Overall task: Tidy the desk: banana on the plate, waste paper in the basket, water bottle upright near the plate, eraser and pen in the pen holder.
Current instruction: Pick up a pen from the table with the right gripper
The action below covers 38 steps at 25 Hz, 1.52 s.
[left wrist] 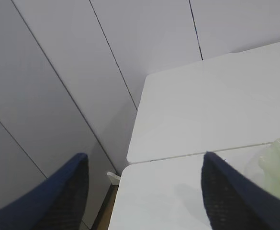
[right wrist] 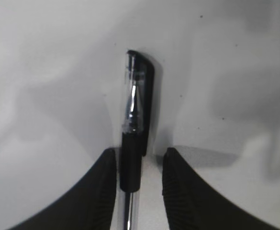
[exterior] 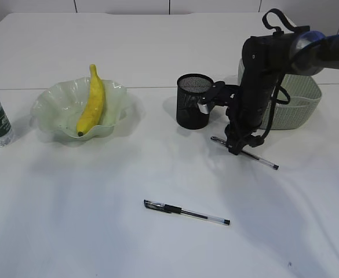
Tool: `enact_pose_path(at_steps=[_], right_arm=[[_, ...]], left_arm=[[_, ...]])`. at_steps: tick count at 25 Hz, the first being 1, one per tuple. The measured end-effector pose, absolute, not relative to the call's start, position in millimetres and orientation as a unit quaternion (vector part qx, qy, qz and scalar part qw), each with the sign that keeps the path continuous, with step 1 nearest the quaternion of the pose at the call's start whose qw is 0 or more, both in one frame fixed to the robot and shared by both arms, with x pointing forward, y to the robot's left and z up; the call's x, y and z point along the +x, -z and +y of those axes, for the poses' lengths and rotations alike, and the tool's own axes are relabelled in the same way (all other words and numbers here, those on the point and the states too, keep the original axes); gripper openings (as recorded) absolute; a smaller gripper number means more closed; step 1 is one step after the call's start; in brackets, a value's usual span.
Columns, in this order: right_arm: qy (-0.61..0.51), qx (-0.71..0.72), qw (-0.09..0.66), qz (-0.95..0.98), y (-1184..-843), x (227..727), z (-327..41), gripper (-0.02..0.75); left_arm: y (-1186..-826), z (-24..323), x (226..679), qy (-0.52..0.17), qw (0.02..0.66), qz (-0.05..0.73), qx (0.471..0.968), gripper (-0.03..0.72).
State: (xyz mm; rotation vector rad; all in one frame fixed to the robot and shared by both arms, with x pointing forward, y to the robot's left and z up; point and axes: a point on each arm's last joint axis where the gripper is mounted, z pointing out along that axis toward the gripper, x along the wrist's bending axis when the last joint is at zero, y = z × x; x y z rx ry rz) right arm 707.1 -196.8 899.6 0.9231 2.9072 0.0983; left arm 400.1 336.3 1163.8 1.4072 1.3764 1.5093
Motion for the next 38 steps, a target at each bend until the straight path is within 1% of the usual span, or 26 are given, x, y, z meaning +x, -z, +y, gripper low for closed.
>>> enact_pose_path(at_steps=[4,10,22,25,29,38], right_arm=[[-0.032,0.302,0.045,0.952,-899.6,707.1,-196.8,0.248],[-0.031,0.302,0.042,0.952,-899.5,706.6,-196.9,0.218],[-0.029,0.285,0.018,0.958,-899.0,702.3,-195.7,0.213],[-0.035,0.282,0.013,0.959,-899.1,701.7,-194.5,0.193],[-0.037,0.279,0.008,0.960,-898.3,701.2,-193.8,0.146],[-0.038,0.275,0.008,0.961,-898.3,701.2,-193.6,0.134]], left_arm=[[-1163.8,336.3,400.1,-0.576,0.325,0.525,0.537,0.521],[-1163.8,336.3,400.1,-0.576,0.325,0.525,0.537,0.521],[-1163.8,336.4,400.0,-0.575,0.324,0.525,0.537,0.521],[-1163.8,336.4,400.0,-0.575,0.324,0.525,0.537,0.521],[-1163.8,336.4,400.0,-0.575,0.324,0.525,0.537,0.521],[-1163.8,336.4,400.0,-0.576,0.324,0.525,0.537,0.521]])
